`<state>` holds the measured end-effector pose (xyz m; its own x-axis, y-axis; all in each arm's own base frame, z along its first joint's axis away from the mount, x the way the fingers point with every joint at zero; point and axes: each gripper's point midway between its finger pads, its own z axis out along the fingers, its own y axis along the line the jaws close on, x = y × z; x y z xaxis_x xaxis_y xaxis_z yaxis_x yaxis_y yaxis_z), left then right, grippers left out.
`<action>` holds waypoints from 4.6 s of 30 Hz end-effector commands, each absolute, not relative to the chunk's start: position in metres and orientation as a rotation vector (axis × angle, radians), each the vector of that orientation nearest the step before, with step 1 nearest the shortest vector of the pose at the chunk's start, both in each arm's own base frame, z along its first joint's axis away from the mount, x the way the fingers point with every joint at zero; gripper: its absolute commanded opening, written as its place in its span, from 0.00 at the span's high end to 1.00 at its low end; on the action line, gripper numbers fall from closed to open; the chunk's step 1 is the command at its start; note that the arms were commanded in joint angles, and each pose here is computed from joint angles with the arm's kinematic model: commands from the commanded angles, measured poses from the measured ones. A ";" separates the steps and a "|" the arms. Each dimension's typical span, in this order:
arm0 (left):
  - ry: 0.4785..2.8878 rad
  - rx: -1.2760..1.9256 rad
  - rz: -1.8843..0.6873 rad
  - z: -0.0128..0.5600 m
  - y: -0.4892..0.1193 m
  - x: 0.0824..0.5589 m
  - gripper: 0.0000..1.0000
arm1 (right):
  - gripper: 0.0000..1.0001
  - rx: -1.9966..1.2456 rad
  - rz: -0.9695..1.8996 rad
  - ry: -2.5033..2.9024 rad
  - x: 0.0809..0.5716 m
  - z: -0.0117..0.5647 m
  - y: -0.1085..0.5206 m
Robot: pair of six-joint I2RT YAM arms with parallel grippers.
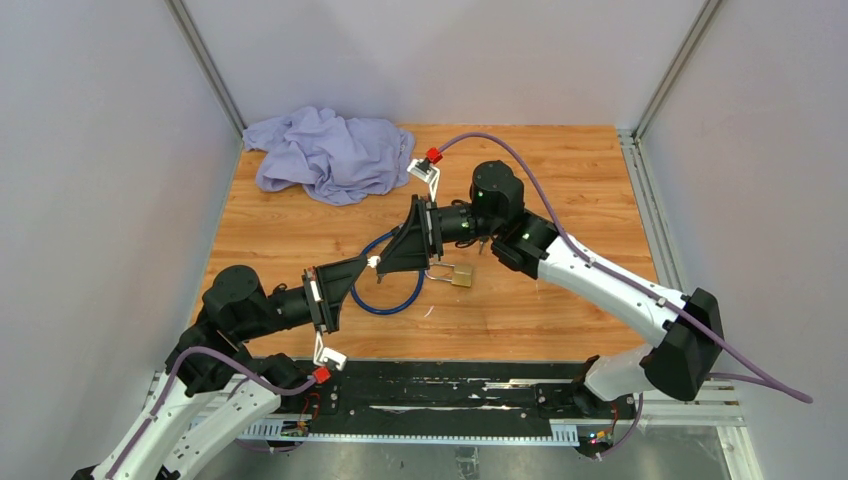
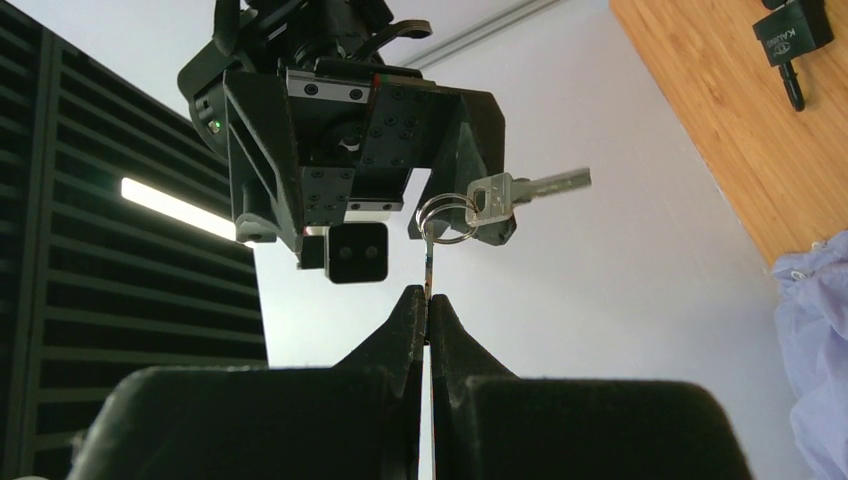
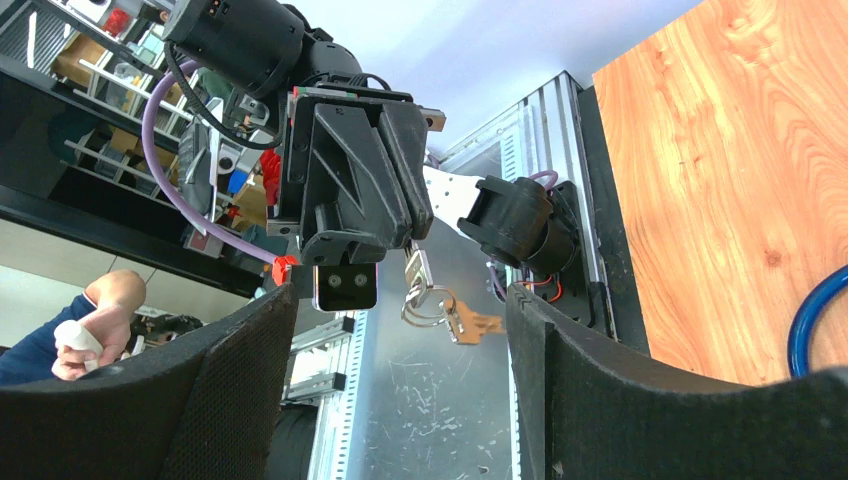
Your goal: Unlock with the key
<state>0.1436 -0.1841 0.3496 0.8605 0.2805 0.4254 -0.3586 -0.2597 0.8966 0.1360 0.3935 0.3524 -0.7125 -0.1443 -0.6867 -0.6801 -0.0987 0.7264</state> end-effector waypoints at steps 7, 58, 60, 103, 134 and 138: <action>-0.327 1.673 0.791 0.374 -0.189 0.128 1.00 | 0.24 -0.921 1.850 1.809 0.138 0.359 0.391; -0.322 1.649 0.771 0.375 -0.192 0.129 1.00 | 0.59 -0.942 2.038 1.759 0.125 0.364 0.402; -0.320 1.650 0.773 0.374 -0.192 0.130 1.00 | 0.65 -0.945 2.041 1.765 0.123 0.362 0.402; 1.484 1.547 -0.272 0.302 -0.180 0.193 0.06 | 0.99 -0.670 1.684 2.082 0.196 0.305 0.343; 1.933 1.110 -0.878 0.252 -0.207 0.257 0.01 | 0.99 -0.856 1.389 2.127 0.216 0.266 0.306; 2.107 1.028 -0.651 0.217 -0.182 0.301 0.00 | 0.99 -0.842 1.362 2.140 0.216 0.263 0.303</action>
<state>0.2588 -0.2044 0.2515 -0.3544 0.4179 -0.8365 0.8994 0.3970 -0.1827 0.2159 0.3041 0.2541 -0.7327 -0.2451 -0.6348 -0.6788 0.3293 0.6564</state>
